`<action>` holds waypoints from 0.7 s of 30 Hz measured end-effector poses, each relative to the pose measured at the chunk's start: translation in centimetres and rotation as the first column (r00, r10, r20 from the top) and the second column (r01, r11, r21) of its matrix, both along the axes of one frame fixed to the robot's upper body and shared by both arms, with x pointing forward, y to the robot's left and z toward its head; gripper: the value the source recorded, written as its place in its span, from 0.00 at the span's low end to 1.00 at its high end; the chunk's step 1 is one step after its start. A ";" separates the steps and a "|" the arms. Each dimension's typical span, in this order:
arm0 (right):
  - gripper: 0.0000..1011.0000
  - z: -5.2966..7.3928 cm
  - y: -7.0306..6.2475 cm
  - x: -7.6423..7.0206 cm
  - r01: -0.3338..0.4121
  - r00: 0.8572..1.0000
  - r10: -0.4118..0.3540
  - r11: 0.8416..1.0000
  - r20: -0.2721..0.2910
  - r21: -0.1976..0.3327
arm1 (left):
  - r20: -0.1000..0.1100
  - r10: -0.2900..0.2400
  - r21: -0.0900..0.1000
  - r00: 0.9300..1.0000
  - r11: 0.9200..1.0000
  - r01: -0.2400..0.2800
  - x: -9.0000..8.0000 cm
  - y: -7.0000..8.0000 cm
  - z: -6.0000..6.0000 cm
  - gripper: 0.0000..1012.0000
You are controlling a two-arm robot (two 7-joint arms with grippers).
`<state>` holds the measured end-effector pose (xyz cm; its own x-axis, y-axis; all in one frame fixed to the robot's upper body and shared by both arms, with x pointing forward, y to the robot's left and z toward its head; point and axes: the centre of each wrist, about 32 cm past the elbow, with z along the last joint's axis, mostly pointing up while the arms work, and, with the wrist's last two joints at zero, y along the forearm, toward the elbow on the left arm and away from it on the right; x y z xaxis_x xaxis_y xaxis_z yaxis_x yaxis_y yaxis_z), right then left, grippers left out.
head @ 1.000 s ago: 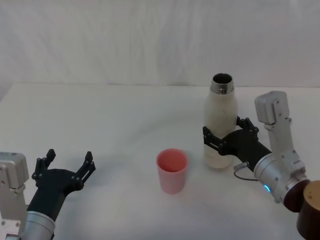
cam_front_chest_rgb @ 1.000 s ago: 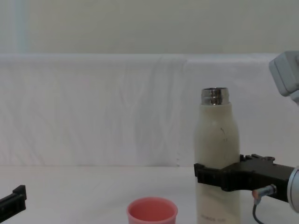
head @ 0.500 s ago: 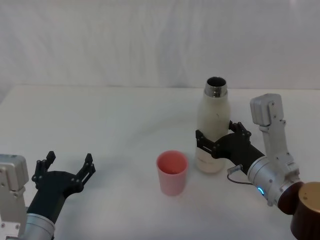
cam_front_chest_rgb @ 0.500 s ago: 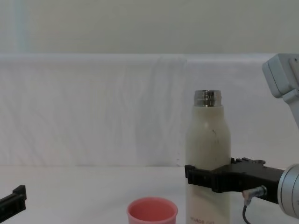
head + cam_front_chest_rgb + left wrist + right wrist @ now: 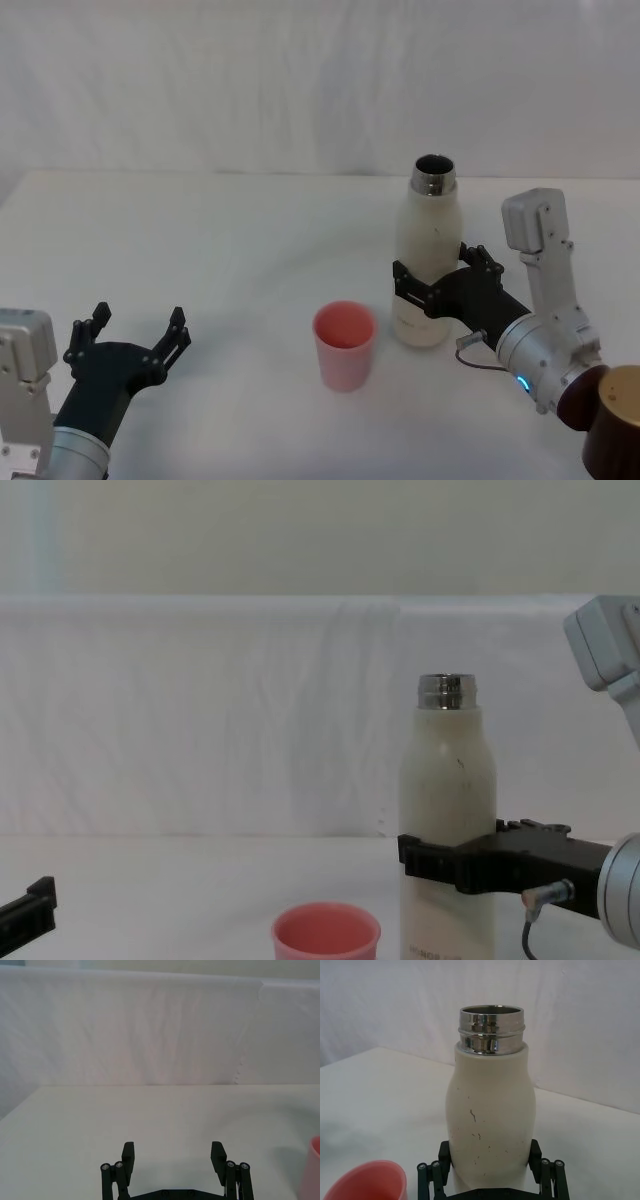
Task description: Grasp the thermos with one hand and pour water into the cup lid.
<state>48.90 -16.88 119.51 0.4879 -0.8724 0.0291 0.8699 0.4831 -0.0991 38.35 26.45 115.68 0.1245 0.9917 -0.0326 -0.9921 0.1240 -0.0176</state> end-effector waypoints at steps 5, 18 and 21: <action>0.94 -0.1 0.0 0.0 0.000 1.000 0.000 1.000 -0.003 0.003 | 0.000 0.000 0.000 1.000 1.000 0.000 0.0 0.0 0.0 0.99; 0.94 -0.4 -0.1 -0.3 -0.002 1.000 0.002 1.000 -0.015 0.011 | 0.000 0.000 0.000 1.000 1.000 0.000 0.0 0.0 0.0 0.99; 0.94 -0.5 -0.2 -0.3 0.000 1.000 0.001 1.000 -0.019 0.016 | 0.000 0.000 0.000 1.000 1.000 0.000 0.0 0.0 0.0 0.99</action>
